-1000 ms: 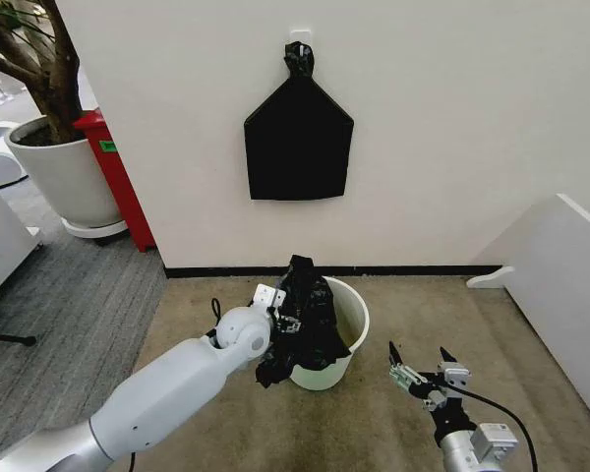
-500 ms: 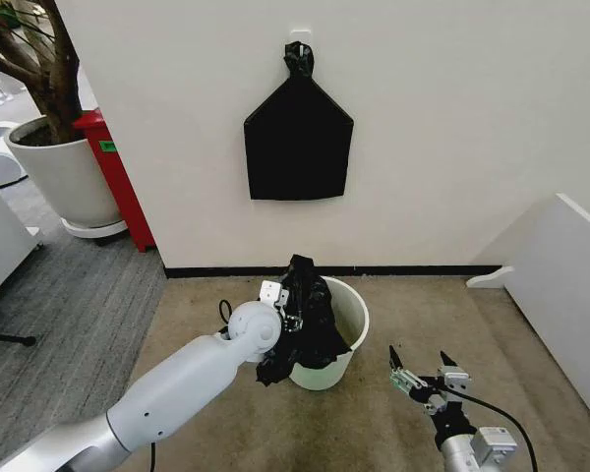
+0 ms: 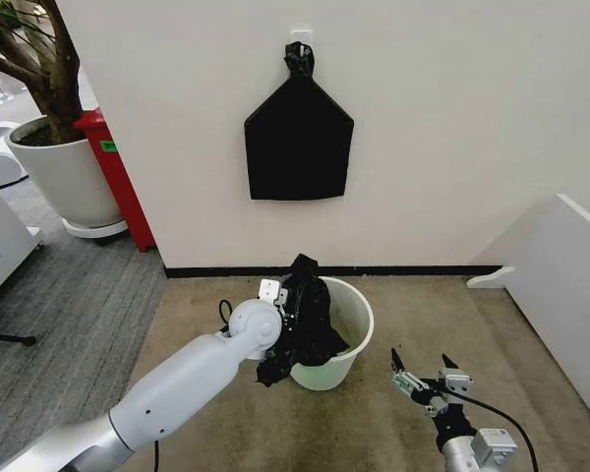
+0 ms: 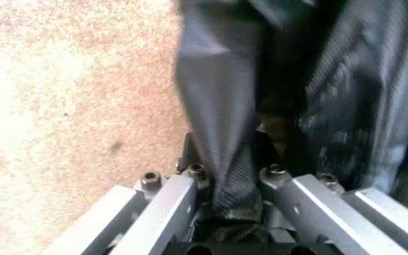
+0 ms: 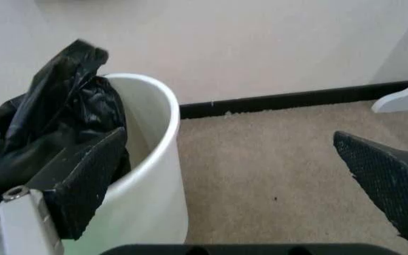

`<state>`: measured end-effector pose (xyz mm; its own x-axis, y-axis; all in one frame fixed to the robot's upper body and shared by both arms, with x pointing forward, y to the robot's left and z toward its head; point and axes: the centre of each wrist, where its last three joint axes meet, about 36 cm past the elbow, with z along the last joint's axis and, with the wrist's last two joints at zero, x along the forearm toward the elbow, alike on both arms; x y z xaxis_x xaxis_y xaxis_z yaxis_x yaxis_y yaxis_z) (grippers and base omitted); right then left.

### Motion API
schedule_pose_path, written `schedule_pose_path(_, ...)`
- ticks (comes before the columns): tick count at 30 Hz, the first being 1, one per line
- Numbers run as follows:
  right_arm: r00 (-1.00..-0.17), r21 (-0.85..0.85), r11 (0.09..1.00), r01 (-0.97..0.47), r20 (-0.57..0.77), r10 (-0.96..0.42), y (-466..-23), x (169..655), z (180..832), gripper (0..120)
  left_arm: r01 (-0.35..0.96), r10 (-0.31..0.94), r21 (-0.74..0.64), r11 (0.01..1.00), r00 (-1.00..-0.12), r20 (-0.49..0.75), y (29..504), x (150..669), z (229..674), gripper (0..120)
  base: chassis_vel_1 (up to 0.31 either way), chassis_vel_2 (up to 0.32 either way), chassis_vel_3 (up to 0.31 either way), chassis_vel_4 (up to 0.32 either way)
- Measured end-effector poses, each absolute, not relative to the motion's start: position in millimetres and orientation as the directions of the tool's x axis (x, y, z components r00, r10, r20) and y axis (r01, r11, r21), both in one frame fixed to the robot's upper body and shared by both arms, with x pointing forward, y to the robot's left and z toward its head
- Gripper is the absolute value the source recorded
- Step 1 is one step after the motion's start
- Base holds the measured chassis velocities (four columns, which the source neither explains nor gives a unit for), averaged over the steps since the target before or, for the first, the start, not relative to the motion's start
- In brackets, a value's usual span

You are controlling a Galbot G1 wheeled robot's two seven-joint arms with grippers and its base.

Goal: Place the garbage bag over the trash bin.

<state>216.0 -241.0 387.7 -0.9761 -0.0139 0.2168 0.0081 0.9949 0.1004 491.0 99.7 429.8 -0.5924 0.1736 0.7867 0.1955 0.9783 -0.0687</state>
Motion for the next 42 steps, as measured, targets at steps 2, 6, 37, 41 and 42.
schedule_pose_path(2,-0.977,0.098,0.995,0.016,0.214,-0.005,-242,217,389,100,0.181,0.178,-0.083,0.98,-0.603,0.778,101,487,431,1,0.0,0.0,0.0,0.0)
schedule_pose_path(6,-0.979,0.097,0.995,0.025,0.205,0.004,-244,218,392,100,0.161,0.179,-0.1,0.982,-0.614,0.769,108,481,434,1,0.0,0.0,0.0,0.0)
schedule_pose_path(37,-0.907,0.57,0.76,-0.312,0.06,-0.418,-219,281,561,100,0.326,0.445,-0.403,0.855,-0.86,0.249,141,412,466,0,0.0,0.0,0.0,0.0)
schedule_pose_path(41,-0.866,0.567,0.728,-0.385,0.051,-0.498,-199,286,566,100,0.375,0.463,-0.349,0.859,-0.859,0.217,131,407,458,0,0.0,0.0,0.0,0.0)
schedule_pose_path(42,-0.864,0.564,0.729,-0.387,0.054,-0.5,-197,285,565,100,0.379,0.465,-0.345,0.859,-0.859,0.215,130,407,457,0,0.0,0.0,0.0,0.0)
